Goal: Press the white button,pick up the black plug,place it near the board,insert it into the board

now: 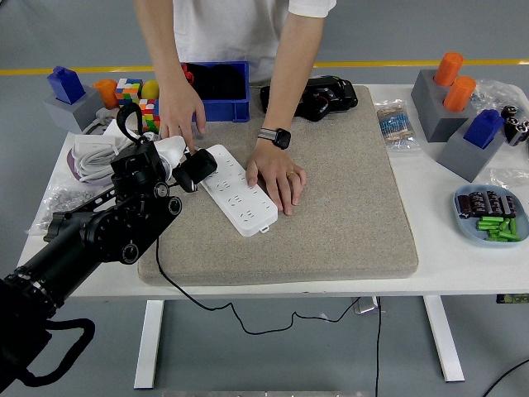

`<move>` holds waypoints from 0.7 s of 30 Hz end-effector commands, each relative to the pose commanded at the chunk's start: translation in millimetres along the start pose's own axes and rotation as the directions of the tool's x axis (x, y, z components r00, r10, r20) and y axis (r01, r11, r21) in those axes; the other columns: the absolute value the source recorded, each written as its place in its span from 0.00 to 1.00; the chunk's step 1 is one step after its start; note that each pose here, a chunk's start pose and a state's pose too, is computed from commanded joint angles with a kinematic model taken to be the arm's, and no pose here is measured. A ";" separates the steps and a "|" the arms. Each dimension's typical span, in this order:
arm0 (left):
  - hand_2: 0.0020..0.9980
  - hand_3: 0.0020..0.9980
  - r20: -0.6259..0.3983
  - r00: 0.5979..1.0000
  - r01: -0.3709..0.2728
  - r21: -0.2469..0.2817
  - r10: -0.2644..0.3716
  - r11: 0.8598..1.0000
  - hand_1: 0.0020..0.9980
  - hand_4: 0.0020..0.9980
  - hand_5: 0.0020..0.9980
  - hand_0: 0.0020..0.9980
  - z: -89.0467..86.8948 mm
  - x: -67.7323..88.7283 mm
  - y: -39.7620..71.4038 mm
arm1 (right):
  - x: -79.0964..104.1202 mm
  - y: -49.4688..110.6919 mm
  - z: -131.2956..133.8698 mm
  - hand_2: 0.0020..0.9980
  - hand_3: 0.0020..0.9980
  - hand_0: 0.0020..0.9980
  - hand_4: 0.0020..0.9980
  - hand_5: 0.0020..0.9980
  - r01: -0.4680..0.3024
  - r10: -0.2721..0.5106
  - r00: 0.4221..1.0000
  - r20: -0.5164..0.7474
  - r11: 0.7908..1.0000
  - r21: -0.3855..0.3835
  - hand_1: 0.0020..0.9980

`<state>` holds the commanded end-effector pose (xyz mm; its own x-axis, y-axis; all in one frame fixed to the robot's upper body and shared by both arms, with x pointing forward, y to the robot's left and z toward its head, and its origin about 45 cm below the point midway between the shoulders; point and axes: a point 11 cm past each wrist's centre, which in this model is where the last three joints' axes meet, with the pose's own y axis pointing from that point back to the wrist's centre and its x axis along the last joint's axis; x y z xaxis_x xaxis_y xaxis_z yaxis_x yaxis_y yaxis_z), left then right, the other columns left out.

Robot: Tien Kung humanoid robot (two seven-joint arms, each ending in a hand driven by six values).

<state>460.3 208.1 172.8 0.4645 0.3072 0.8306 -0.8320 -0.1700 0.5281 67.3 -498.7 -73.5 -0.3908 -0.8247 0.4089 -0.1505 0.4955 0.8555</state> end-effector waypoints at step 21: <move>0.19 0.52 0.014 1.000 -0.008 -0.018 0.008 1.000 0.10 0.43 0.00 0.06 7.3 1.7 2.1 | 0.9 -0.1 -0.6 0.53 0.53 0.63 0.64 0.30 -0.002 0.002 1.000 0.000 1.000 0.000 0.55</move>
<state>461.6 201.5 176.6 0.4618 0.2924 0.8374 -0.8410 -0.1558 0.5181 67.5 -499.7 -73.0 -0.3911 -0.8237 0.4106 -0.1501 0.4973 0.8545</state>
